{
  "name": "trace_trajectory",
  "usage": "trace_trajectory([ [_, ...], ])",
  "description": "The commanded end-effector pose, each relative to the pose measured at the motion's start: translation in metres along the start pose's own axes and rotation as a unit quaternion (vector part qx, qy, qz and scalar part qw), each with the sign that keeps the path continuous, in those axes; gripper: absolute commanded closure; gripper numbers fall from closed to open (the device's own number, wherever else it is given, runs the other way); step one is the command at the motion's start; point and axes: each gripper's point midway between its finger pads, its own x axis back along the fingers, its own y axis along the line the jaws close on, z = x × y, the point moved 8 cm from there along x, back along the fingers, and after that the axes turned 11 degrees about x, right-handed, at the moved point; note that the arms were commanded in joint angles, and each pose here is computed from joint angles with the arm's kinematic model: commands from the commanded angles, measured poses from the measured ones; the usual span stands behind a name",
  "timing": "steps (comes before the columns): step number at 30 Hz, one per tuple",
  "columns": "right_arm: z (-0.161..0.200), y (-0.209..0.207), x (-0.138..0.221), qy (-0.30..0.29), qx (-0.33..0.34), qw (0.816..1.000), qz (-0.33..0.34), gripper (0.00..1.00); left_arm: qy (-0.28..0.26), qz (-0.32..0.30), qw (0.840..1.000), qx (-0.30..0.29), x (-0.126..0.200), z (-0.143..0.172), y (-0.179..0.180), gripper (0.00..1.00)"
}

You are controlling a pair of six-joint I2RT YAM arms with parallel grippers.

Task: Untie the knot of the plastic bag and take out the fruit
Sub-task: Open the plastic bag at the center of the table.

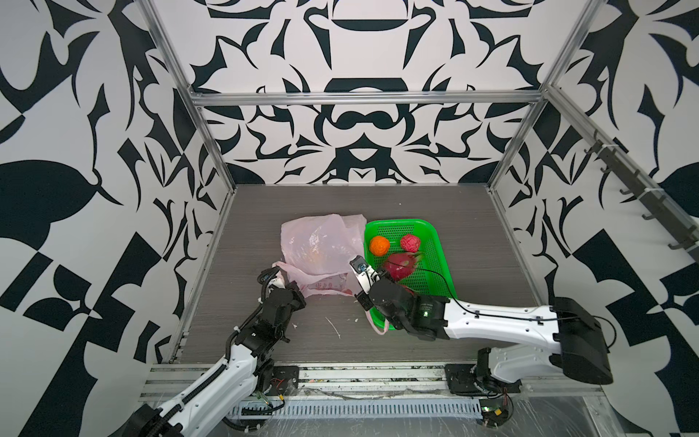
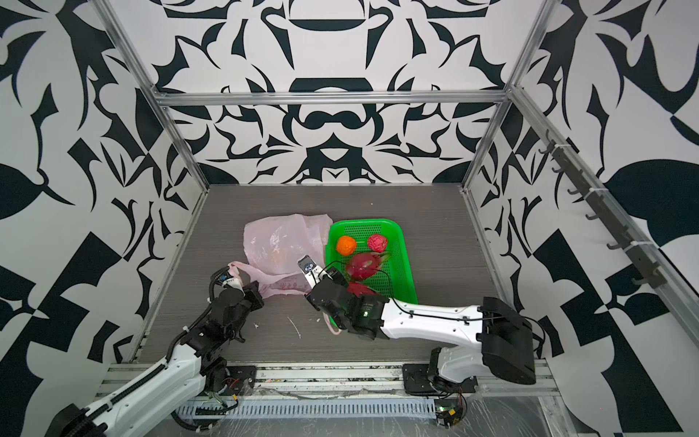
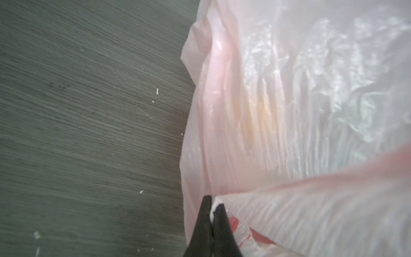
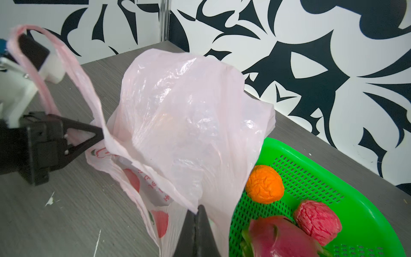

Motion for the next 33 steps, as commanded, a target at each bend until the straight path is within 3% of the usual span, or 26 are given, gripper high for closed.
trace_trajectory([
  [1,-0.007,-0.012,0.020,-0.021,-0.033,0.998,0.044,1.00,-0.060,0.014,0.998,0.020,0.002,-0.020,-0.013,1.00],
  [8,0.000,-0.004,0.015,0.002,-0.046,0.998,0.035,0.98,-0.075,0.030,0.997,0.019,0.007,-0.022,-0.013,1.00],
  [16,-0.023,0.004,0.011,0.013,-0.065,0.998,0.000,0.60,-0.052,0.066,0.996,-0.006,0.017,-0.020,-0.016,1.00],
  [20,-0.035,-0.004,0.021,0.022,-0.084,0.996,-0.001,0.47,-0.042,0.086,0.995,-0.009,0.022,-0.016,-0.014,1.00],
  [26,-0.054,0.001,0.020,0.035,-0.097,0.994,-0.036,0.44,-0.040,0.109,0.993,-0.007,0.027,-0.012,-0.012,1.00],
  [33,-0.057,0.038,-0.021,0.099,-0.113,0.985,-0.089,0.48,-0.031,0.124,0.992,-0.004,0.029,-0.011,-0.014,1.00],
])
